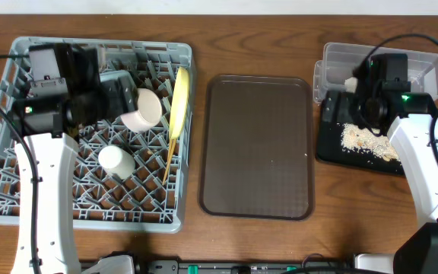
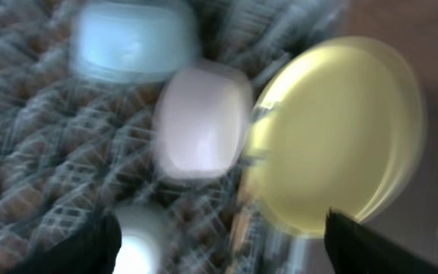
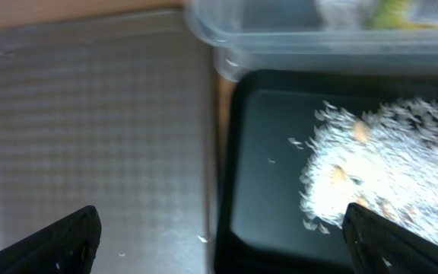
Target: Sort waste into correct bins and load items into the dishwasher
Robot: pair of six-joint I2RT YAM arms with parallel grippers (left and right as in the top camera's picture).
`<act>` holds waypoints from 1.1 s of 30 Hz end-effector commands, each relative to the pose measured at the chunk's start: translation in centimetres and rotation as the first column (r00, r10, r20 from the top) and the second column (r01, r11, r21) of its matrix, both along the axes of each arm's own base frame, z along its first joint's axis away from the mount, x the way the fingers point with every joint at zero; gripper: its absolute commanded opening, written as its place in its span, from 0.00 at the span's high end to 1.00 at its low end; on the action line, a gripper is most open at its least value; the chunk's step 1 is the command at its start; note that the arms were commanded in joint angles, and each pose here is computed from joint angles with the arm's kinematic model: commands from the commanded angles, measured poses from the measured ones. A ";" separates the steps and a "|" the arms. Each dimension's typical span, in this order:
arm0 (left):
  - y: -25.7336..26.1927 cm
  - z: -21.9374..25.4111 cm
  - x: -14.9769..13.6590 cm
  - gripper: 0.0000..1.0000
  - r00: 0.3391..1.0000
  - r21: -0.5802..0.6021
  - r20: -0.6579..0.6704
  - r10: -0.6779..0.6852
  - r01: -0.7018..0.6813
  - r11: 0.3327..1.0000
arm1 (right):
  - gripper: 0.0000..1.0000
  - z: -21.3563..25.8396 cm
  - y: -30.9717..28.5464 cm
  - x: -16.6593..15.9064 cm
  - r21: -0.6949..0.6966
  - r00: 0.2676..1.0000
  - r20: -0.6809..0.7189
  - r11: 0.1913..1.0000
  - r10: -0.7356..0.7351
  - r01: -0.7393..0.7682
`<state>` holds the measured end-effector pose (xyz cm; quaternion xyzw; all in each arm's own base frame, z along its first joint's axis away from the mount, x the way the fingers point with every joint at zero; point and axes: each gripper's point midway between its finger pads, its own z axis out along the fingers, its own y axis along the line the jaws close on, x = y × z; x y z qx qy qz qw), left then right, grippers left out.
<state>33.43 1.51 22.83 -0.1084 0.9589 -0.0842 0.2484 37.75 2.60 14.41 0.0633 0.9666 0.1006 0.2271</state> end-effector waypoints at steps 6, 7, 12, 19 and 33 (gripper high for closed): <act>2.5 -4.1 -6.9 0.10 0.946 0.151 -0.302 0.118 -0.075 0.986 | 0.26 -1.3 0.3 -5.2 -0.006 0.979 -0.186 0.996 0.082 -0.085; 2.3 -4.1 -7.2 0.10 0.951 0.141 -0.287 0.113 -0.075 0.987 | 0.26 -1.4 0.1 -5.7 -0.015 0.977 -0.196 0.996 0.078 -0.082; 1.2 -2.7 -9.4 0.10 0.993 0.124 -0.090 0.070 -0.059 0.990 | 0.25 -0.7 0.0 -8.0 -0.034 0.991 -0.119 0.997 0.066 -0.071; -0.7 1.1 -14.7 0.07 0.931 0.085 0.362 0.039 -0.075 0.994 | 0.01 2.7 -2.0 -12.7 -0.113 0.979 0.199 0.992 -0.035 0.058; -1.7 6.6 -22.0 0.07 0.679 0.102 0.735 0.005 -0.118 0.988 | 0.01 8.6 -2.3 -19.4 -0.101 0.857 0.513 0.989 -0.044 0.112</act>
